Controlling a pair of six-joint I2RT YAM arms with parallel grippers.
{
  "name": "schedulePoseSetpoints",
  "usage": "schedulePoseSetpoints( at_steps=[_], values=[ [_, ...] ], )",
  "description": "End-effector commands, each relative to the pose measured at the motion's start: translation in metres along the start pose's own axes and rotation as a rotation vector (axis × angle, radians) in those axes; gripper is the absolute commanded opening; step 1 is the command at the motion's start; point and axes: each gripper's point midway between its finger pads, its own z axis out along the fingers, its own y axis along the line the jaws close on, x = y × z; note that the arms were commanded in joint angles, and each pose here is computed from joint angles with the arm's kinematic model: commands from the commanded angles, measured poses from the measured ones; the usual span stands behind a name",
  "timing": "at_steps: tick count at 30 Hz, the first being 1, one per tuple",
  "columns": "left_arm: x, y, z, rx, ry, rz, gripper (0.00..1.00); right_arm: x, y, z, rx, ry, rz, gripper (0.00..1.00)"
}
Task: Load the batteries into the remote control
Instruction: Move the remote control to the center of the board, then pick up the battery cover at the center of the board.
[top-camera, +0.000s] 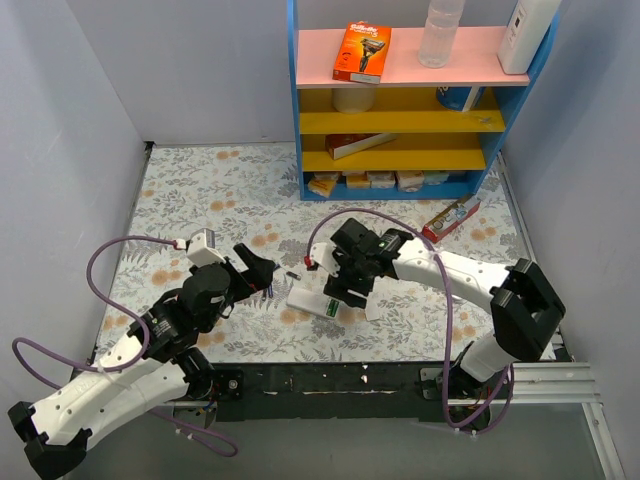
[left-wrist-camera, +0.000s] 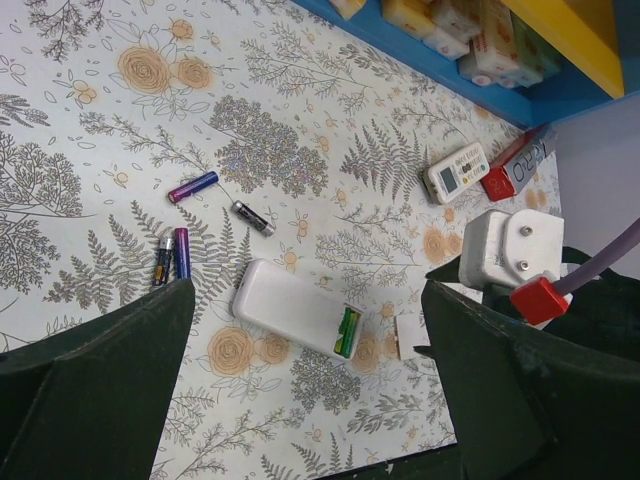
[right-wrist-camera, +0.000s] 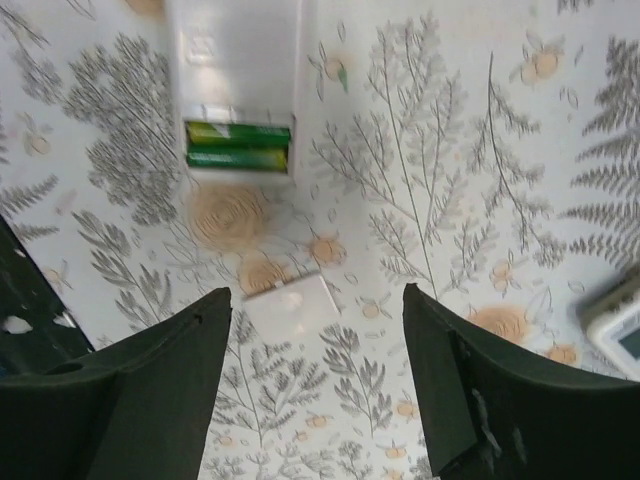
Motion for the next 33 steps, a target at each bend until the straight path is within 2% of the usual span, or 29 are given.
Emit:
schedulePoseSetpoints(
  at_steps=[1, 10, 21, 33],
  values=[
    [-0.008, -0.003, 0.0, 0.002, -0.031, 0.027, 0.98, 0.056, -0.004, -0.011, -0.001, 0.152, -0.085, 0.76],
    [0.005, -0.001, 0.006, -0.005, 0.013, 0.047, 0.98, 0.092, -0.002, 0.005, -0.018, 0.237, -0.119, 0.79],
    [0.009, 0.001, 0.005, -0.001, 0.03, 0.05, 0.98, 0.092, -0.005, 0.021, -0.032, 0.241, -0.155, 0.8],
    [0.016, 0.0, 0.008, 0.004, 0.055, 0.063, 0.98, 0.09, 0.006, 0.038, -0.124, 0.234, -0.162, 0.73]
  ],
)
